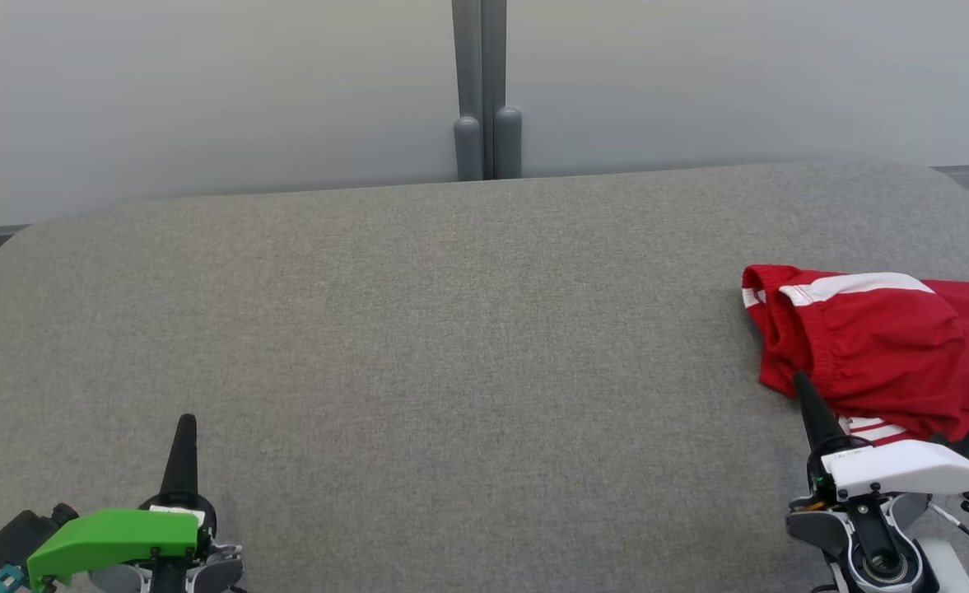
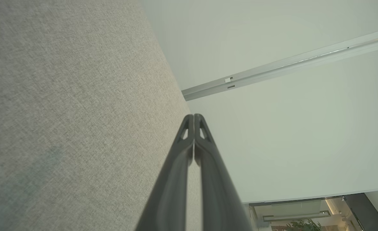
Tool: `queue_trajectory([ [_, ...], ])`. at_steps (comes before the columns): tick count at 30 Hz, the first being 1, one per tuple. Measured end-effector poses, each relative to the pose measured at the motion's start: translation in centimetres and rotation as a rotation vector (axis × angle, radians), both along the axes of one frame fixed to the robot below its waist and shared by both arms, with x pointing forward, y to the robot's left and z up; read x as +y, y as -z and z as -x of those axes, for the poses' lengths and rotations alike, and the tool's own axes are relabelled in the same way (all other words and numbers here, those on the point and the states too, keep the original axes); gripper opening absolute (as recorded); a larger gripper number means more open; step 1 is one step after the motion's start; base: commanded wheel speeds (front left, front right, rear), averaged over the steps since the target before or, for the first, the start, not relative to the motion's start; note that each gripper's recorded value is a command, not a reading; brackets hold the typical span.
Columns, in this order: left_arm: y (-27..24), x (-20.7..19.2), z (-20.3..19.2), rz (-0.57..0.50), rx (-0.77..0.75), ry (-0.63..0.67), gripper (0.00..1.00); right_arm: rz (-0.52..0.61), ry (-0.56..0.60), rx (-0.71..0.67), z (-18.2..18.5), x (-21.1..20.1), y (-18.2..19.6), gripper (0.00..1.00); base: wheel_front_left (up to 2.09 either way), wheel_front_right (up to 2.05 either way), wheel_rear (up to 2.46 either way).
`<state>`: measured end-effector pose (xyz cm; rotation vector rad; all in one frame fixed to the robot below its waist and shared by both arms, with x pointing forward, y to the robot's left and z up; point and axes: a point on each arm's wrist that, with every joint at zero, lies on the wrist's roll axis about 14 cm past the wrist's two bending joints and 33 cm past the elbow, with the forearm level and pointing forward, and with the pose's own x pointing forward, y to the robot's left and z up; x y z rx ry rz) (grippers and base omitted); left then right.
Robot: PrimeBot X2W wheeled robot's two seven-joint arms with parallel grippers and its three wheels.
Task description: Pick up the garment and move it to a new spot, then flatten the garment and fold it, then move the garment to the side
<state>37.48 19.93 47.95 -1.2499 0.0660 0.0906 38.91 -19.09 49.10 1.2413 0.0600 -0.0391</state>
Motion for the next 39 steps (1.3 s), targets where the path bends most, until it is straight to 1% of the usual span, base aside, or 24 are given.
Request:
queue_trajectory([
  [17, -1.0, -0.1, -0.6, 0.147, -0.039, 0.003, 0.0, -0.146, 0.007, -0.027, -0.2, -0.4, -0.8, 0.0, 0.0, 0.0, 0.0],
  [33, -1.8, -0.1, -1.0, 0.264, -0.068, 0.007, 0.0, -0.267, 0.01, -0.052, -0.2, -0.7, -1.4, 0.0, 0.0, 0.0, 0.0],
  [39, -2.1, -0.2, -1.1, 0.293, -0.079, 0.011, 0.0, -0.302, 0.01, -0.06, -0.3, -0.8, -1.6, 0.0, 0.0, 0.0, 0.0],
])
